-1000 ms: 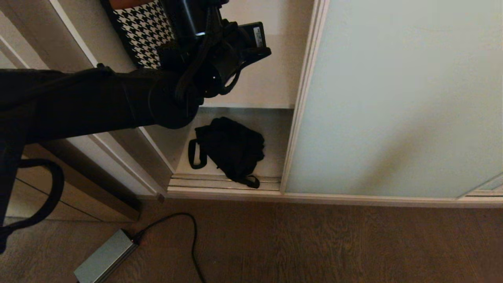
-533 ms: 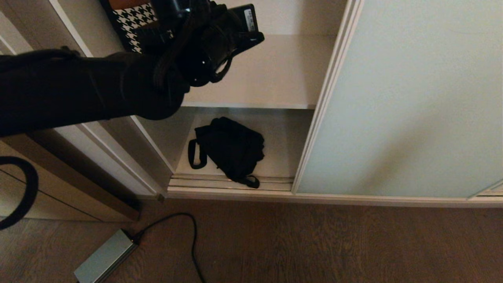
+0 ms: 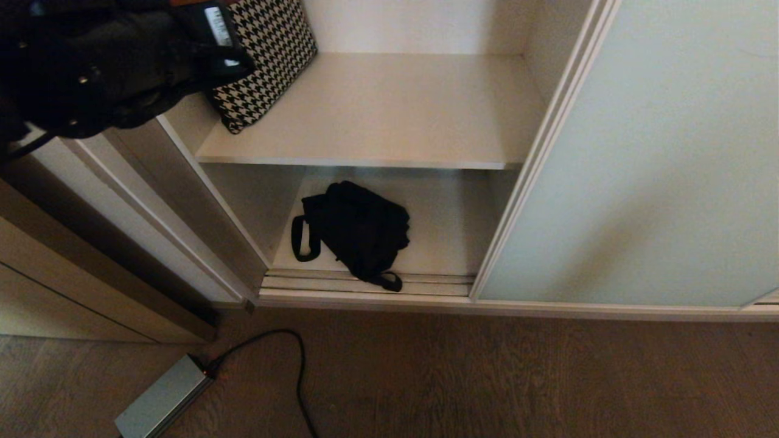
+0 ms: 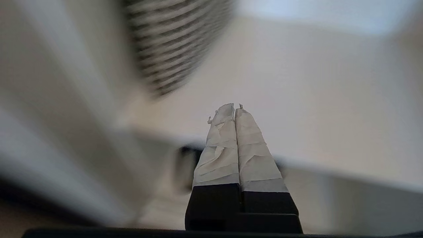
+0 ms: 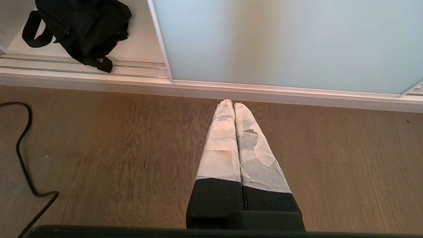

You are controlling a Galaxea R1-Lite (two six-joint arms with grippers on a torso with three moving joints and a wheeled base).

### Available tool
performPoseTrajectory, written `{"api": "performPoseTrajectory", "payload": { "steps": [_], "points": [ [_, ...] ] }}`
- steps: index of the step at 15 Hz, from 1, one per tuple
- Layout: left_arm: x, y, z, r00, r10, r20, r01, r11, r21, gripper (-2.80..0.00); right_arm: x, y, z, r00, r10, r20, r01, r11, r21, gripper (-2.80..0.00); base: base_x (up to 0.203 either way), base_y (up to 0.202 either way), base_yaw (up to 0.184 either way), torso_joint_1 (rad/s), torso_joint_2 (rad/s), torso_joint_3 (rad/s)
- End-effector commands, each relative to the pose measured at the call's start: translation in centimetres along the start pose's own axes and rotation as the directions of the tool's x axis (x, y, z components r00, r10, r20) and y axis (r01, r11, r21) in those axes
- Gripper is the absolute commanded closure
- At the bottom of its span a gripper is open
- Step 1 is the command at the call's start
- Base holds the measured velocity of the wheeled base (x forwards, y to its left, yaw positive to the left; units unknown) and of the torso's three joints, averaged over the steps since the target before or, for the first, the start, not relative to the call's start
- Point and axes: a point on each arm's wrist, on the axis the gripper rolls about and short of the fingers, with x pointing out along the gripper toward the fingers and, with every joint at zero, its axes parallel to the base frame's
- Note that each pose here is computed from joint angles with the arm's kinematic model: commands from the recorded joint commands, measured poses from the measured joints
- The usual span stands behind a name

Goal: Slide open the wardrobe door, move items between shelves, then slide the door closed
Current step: Open the door

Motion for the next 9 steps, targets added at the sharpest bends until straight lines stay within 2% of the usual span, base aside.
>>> {"api": "performPoseTrajectory", "payload": {
  "steps": [1, 4, 6, 9],
  "points": [
    [-5.5, 4.6, 0.4, 0.996, 0.087, 0.0, -0.087, 0.996, 0.015, 0.0, 0.0, 0.0, 0.0, 1.0, 0.0, -0.002, 0.0, 1.0, 0.0, 0.0, 0.0, 0.0, 0.0, 0.0, 0.0, 0.0],
    [-10.3, 7.9, -3.2, 0.981, 0.176, -0.079, -0.17, 0.982, 0.081, 0.0, 0.0, 0.0, 0.0, 1.0, 0.0, 0.0, 0.0, 1.0, 0.0, 0.0, 0.0, 0.0, 0.0, 0.0, 0.0, 0.0],
    [-14.1, 10.1, -5.1, 0.971, 0.223, -0.091, -0.214, 0.972, 0.101, 0.0, 0.0, 0.0, 0.0, 1.0, 0.0, 0.0, 0.0, 1.0, 0.0, 0.0, 0.0, 0.0, 0.0, 0.0, 0.0, 0.0],
    [-18.6, 13.3, -8.8, 0.933, 0.348, -0.095, -0.333, 0.932, 0.144, 0.0, 0.0, 0.0, 0.0, 1.0, 0.0, 0.0, 0.0, 1.0, 0.0, 0.0, 0.0, 0.0, 0.0, 0.0, 0.0, 0.0]
  ]
}}
